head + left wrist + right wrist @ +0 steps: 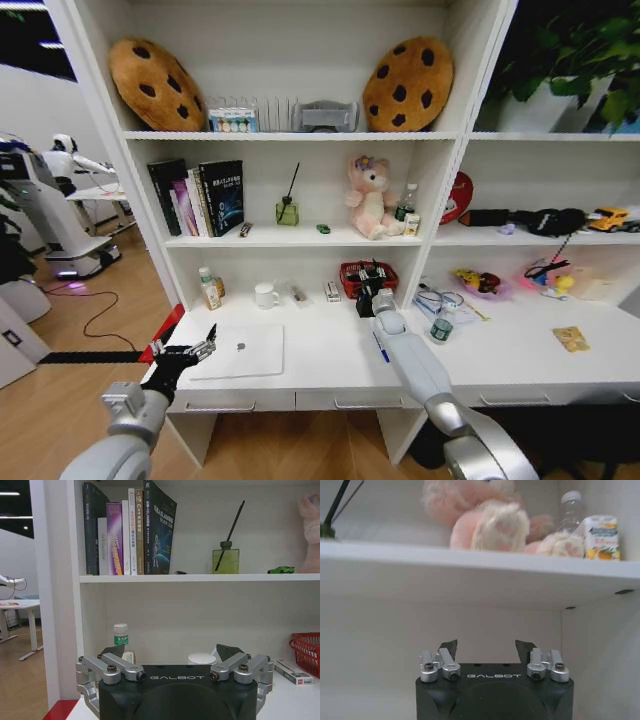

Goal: Organize the objects on the table.

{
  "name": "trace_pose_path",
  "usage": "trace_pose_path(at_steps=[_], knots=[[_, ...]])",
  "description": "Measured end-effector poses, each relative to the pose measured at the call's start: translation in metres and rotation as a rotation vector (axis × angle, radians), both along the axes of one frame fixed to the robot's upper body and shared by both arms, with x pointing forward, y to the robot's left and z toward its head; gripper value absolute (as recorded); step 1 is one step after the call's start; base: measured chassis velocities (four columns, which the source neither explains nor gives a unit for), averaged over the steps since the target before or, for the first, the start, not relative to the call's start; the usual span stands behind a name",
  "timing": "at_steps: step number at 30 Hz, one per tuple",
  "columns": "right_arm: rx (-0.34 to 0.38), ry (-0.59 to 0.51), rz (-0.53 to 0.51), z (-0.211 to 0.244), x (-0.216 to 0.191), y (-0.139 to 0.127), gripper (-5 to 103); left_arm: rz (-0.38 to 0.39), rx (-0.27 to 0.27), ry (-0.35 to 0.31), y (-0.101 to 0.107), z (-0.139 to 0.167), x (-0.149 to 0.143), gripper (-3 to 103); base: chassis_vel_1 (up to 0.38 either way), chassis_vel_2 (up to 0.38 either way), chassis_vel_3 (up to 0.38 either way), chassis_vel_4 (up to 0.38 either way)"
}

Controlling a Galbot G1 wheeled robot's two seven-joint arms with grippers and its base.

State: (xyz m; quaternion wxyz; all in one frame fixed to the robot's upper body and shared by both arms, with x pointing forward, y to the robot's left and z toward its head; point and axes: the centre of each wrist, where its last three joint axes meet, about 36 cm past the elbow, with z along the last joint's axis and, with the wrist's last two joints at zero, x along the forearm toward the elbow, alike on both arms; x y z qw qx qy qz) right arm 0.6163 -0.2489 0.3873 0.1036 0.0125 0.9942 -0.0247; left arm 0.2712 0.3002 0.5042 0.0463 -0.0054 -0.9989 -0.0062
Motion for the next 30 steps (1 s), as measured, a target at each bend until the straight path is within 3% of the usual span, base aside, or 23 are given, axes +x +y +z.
trace_pose_path(at_steps=[1,2,8,11,13,15,19,22,30], knots=[[0.013,0.002,0.001,0.004,-0.003,0.002,67,0.0,0.0,0.0,0.0,0.0,0.0,100,0.0,0.0,0.0,0.0],[0.058,0.007,0.012,0.024,-0.022,0.011,78,0.0,0.0,0.0,0.0,0.0,0.0,100,0.0,0.0,0.0,0.0],[0.07,0.043,-0.053,0.053,-0.062,0.004,94,0.0,0.0,0.0,0.0,0.0,0.0,100,0.0,0.0,0.0,0.0],[0.127,0.141,-0.122,0.078,-0.097,0.007,99,0.0,0.0,0.0,0.0,0.0,0.0,100,0.0,0.0,0.0,0.0],[0.251,0.319,-0.168,0.098,-0.137,0.019,100,0.0,0.0,0.0,0.0,0.0,0.0,100,0.0,0.0,0.0,0.0],[0.324,0.482,-0.193,0.109,-0.169,0.026,100,0.0,0.0,0.0,0.0,0.0,0.0,100,0.0,0.0,0.0,0.0],[0.344,0.584,-0.206,0.108,-0.182,0.023,100,0.0,0.0,0.0,0.0,0.0,0.0,100,0.0,0.0,0.0,0.0],[0.312,0.694,-0.25,0.087,-0.18,0.007,100,0.0,0.0,0.0,0.0,0.0,0.0,100,0.0,0.0,0.0,0.0],[0.303,0.827,-0.248,0.043,-0.157,-0.003,100,0.0,0.0,0.0,0.0,0.0,0.0,100,0.0,0.0,0.0,0.0]])
